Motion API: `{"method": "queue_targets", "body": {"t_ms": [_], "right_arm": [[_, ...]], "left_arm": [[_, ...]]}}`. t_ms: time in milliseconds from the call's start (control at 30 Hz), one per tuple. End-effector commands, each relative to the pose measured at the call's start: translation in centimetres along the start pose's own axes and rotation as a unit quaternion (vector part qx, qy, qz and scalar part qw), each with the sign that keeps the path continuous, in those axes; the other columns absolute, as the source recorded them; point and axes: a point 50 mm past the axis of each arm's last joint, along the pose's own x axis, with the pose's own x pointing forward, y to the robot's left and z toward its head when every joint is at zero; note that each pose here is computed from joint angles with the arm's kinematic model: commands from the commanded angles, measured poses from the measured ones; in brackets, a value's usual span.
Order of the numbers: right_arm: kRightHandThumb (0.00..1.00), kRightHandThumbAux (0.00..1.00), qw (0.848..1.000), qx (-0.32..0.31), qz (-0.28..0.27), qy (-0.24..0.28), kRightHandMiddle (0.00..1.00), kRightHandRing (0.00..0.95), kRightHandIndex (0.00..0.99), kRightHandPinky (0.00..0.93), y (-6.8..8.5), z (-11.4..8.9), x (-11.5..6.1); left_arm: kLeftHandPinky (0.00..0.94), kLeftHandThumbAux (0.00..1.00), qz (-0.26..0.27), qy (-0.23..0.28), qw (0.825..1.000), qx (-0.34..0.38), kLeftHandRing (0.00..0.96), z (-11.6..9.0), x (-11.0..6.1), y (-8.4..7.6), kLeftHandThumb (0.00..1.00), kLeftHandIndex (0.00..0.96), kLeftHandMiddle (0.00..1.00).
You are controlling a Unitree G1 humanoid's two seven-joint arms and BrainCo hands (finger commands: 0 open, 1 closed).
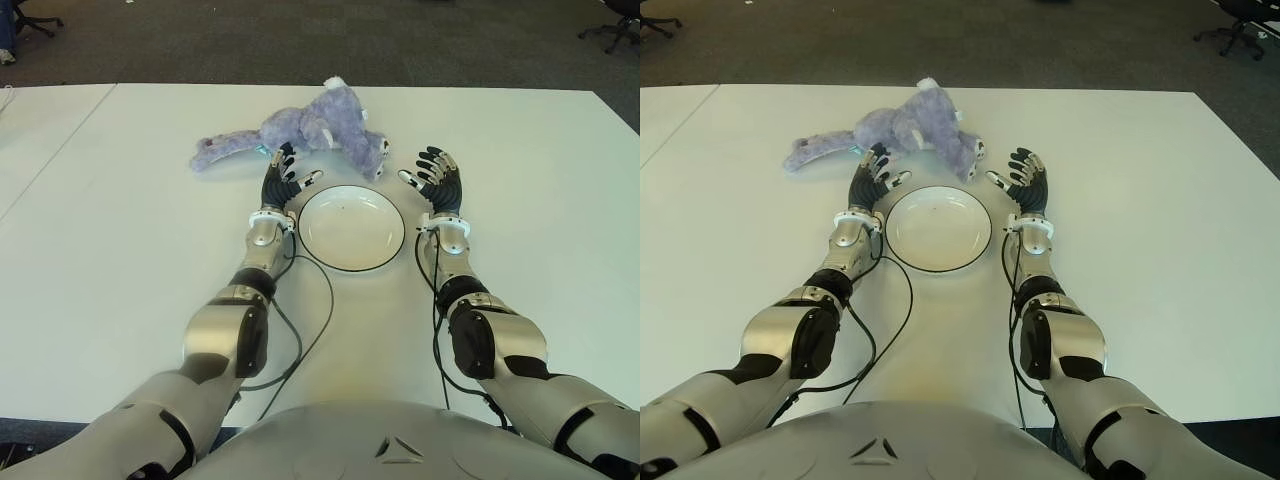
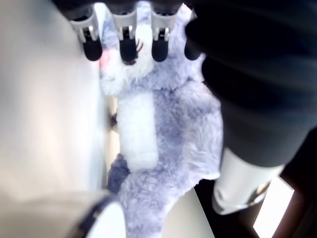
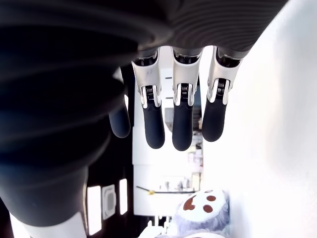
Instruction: Put the doll into the plate.
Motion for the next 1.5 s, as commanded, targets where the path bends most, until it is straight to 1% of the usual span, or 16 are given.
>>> {"method": "queue_targets", "body": {"t_ms": [33, 67, 100, 167, 233, 333, 500, 700, 733, 833, 1000, 1067, 1133, 1233, 1333, 1500], "right_arm": [[0.0, 0.841, 0.958, -0.003, -0.031, 0.285, 0.261, 0.257, 0.21, 0.264, -1.7, -11.4, -11.0], [0.0, 0.841, 0.958, -0.005, -0.03, 0.284, 0.262, 0.258, 0.21, 0.267, -1.7, -11.4, -11.0], [0.0, 0.841, 0.959, -0.006, -0.03, 0.283, 0.255, 0.247, 0.204, 0.24, -1.7, -11.4, -11.0], [0.0, 0.849, 0.959, -0.007, -0.028, 0.282, 0.242, 0.231, 0.194, 0.224, -1.7, -11.4, -11.0], [0.0, 0.849, 0.959, -0.006, -0.028, 0.282, 0.241, 0.229, 0.193, 0.223, -1.7, -11.4, -11.0], [0.0, 0.862, 0.959, -0.003, -0.029, 0.283, 0.242, 0.23, 0.194, 0.229, -1.7, -11.4, -11.0], [0.0, 0.857, 0.958, -0.002, -0.03, 0.284, 0.246, 0.237, 0.198, 0.248, -1.8, -11.4, -10.9], [0.0, 0.839, 0.959, -0.006, -0.029, 0.283, 0.247, 0.237, 0.192, 0.229, -1.9, -11.4, -10.9], [0.0, 0.846, 0.959, -0.006, -0.029, 0.283, 0.251, 0.242, 0.197, 0.25, -1.9, -11.4, -10.9], [0.0, 0.848, 0.958, -0.006, -0.03, 0.283, 0.253, 0.245, 0.201, 0.256, -1.9, -11.4, -11.0], [0.0, 0.837, 0.958, -0.004, -0.031, 0.285, 0.245, 0.232, 0.191, 0.227, -1.8, -11.4, -11.0], [0.0, 0.836, 0.958, -0.004, -0.031, 0.285, 0.25, 0.24, 0.196, 0.253, -1.8, -11.4, -11.0], [0.0, 0.828, 0.958, -0.002, -0.03, 0.286, 0.25, 0.234, 0.194, 0.216, -1.8, -11.4, -11.0], [0.0, 0.831, 0.958, 0.0, -0.03, 0.284, 0.246, 0.226, 0.19, 0.207, -1.8, -11.4, -11.0], [0.0, 0.854, 0.96, 0.002, -0.031, 0.279, 0.249, 0.235, 0.195, 0.263, -1.8, -11.3, -10.9], [0.0, 0.86, 0.961, 0.001, -0.029, 0.274, 0.251, 0.246, 0.203, 0.266, -1.7, -11.2, -10.9]], "left_arm": [[0.031, 0.813, 0.051, 0.233, 0.971, 0.001, 0.021, -10.2, -7.6, 2.3, 0.0, 0.0, 0.01], [0.03, 0.811, 0.05, 0.233, 0.971, 0.006, 0.02, -10.2, -7.6, 2.3, 0.0, 0.0, 0.01], [0.029, 0.804, 0.049, 0.234, 0.971, 0.01, 0.018, -10.2, -7.6, 2.3, 0.0, 0.0, 0.008], [0.016, 0.778, 0.047, 0.235, 0.971, 0.015, 0.014, -10.3, -7.6, 2.3, 0.0, 0.0, 0.005], [0.016, 0.775, 0.046, 0.237, 0.97, 0.02, 0.014, -10.4, -7.7, 2.2, 0.0, 0.0, 0.005], [0.018, 0.735, 0.046, 0.24, 0.969, 0.029, 0.013, -10.5, -7.8, 2.1, 0.0, 0.0, 0.01], [0.018, 0.72, 0.044, 0.237, 0.97, 0.038, 0.014, -10.5, -7.9, 2.0, 0.0, 0.0, 0.012], [0.022, 0.757, 0.047, 0.227, 0.972, 0.028, 0.007, -10.4, -7.9, 2.0, 0.001, 0.0, 0.004], [0.024, 0.764, 0.048, 0.226, 0.973, 0.026, 0.008, -10.4, -7.9, 2.0, 0.001, 0.0, 0.002], [0.028, 0.768, 0.053, 0.222, 0.973, 0.017, 0.008, -10.4, -8.0, 2.1, 0.001, 0.0, 0.001], [0.032, 0.77, 0.063, 0.215, 0.974, -0.004, 0.011, -10.5, -8.3, 2.3, 0.007, 0.0, 0.0], [0.019, 0.762, 0.068, 0.212, 0.975, -0.012, 0.012, -10.5, -8.5, 2.4, 0.01, 0.0, 0.001], [0.025, 0.759, 0.077, 0.205, 0.976, -0.019, 0.018, -10.5, -8.6, 2.5, 0.023, 0.0, 0.009], [0.032, 0.769, 0.09, 0.194, 0.977, -0.025, 0.022, -10.4, -8.6, 2.5, 0.03, 0.0, 0.012], [0.041, 0.794, 0.102, 0.184, 0.977, -0.035, 0.024, -10.3, -8.7, 2.6, 0.035, 0.0, 0.012], [0.055, 0.817, 0.126, 0.165, 0.977, -0.056, 0.024, -10.1, -8.8, 2.9, 0.041, 0.0, 0.007]]}}
